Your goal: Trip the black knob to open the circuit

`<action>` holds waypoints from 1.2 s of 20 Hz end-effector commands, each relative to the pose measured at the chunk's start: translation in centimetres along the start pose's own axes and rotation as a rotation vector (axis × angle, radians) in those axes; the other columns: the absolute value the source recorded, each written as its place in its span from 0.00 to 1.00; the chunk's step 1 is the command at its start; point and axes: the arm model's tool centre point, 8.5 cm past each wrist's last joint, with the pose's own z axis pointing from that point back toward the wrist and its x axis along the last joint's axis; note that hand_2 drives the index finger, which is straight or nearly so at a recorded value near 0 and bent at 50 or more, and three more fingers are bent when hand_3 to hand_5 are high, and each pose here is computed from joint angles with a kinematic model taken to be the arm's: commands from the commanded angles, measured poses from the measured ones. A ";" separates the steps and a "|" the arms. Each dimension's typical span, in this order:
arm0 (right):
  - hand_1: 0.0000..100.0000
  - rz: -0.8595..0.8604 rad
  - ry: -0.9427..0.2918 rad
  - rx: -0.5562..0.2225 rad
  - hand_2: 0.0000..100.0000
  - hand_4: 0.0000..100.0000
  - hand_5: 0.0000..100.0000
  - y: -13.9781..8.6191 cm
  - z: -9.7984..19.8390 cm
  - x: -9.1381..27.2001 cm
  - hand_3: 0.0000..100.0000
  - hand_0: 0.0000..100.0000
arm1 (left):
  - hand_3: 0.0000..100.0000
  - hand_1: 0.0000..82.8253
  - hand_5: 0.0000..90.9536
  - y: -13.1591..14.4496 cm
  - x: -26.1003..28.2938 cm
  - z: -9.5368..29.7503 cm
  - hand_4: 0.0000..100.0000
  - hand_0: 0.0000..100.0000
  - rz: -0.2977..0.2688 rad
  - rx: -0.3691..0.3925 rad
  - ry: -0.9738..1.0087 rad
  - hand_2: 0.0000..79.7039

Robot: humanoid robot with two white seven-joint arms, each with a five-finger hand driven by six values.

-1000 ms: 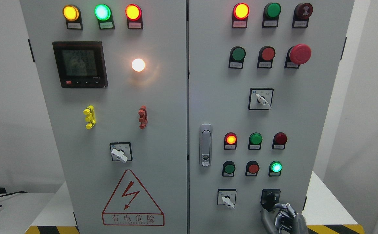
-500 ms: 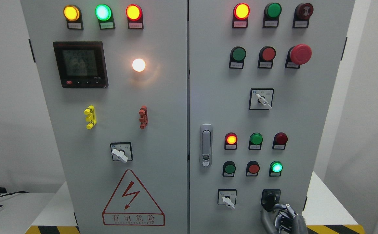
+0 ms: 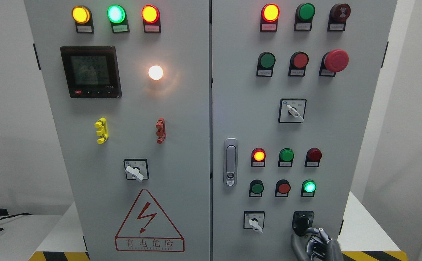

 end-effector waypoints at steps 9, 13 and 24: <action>0.71 0.004 0.008 -0.039 0.49 1.00 1.00 -1.3 -0.1 -0.3 0.96 0.34 | 0.00 0.47 0.00 0.0 0.0 0.0 0.00 0.12 0.005 0.001 0.000 0.00; 0.71 0.007 0.007 -0.041 0.49 1.00 1.00 -1.5 -0.1 -0.3 0.96 0.34 | 0.00 0.47 0.00 0.0 0.0 0.0 0.00 0.12 0.005 0.001 0.000 0.00; 0.72 0.011 0.006 -0.045 0.52 1.00 1.00 -1.7 0.0 -0.4 0.96 0.34 | 0.00 0.47 0.00 0.0 0.0 0.0 0.00 0.12 0.005 0.001 0.000 0.00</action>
